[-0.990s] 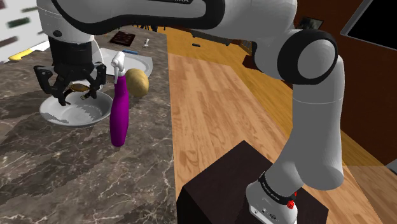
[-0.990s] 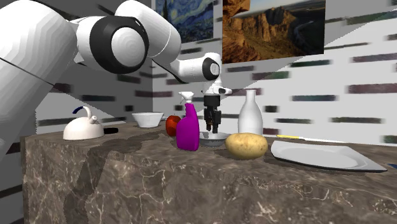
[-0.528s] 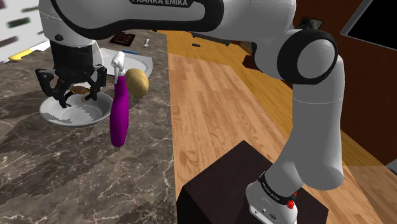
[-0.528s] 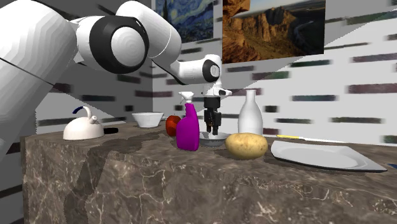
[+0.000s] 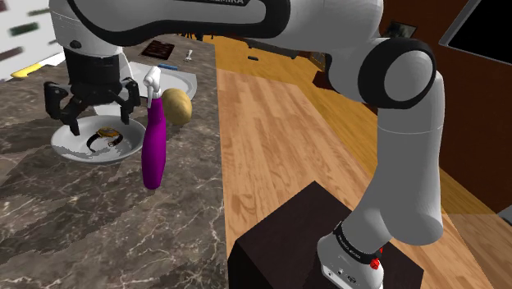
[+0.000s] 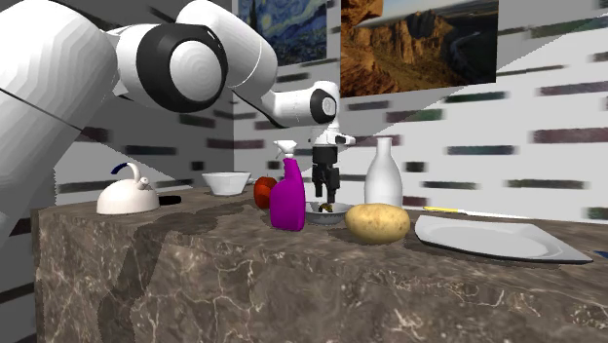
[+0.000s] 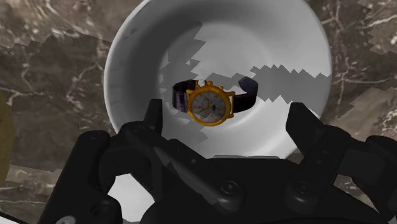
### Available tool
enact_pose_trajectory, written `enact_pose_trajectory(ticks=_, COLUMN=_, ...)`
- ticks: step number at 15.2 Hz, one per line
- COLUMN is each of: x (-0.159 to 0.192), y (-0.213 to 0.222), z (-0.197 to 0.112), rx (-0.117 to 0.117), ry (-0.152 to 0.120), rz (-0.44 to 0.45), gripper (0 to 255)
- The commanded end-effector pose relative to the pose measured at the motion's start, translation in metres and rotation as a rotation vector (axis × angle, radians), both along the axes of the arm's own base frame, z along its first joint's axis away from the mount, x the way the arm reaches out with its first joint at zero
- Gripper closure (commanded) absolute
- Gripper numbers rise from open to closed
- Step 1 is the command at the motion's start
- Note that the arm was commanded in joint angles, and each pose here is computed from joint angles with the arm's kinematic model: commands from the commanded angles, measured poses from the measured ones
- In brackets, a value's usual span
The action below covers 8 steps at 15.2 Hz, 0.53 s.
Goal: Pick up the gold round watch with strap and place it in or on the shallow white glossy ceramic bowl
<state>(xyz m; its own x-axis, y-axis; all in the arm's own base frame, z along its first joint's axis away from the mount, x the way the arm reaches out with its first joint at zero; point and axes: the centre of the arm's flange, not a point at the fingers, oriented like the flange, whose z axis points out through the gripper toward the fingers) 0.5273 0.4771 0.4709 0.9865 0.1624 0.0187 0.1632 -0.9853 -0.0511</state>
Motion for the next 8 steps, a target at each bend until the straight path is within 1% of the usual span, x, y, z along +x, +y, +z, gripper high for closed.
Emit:
enact_pose_trajectory(ticks=1, x=0.000, y=-0.001, z=0.020, rx=0.000, ry=0.000, rz=0.000, gripper=0)
enact_pose_trajectory(ticks=3, x=0.000, y=-0.002, z=0.044, rx=0.000, ry=0.000, rz=0.000, gripper=0)
enact_pose_trajectory(ticks=8, x=0.000, y=-0.002, z=0.044, rx=0.000, ry=0.000, rz=0.000, gripper=0)
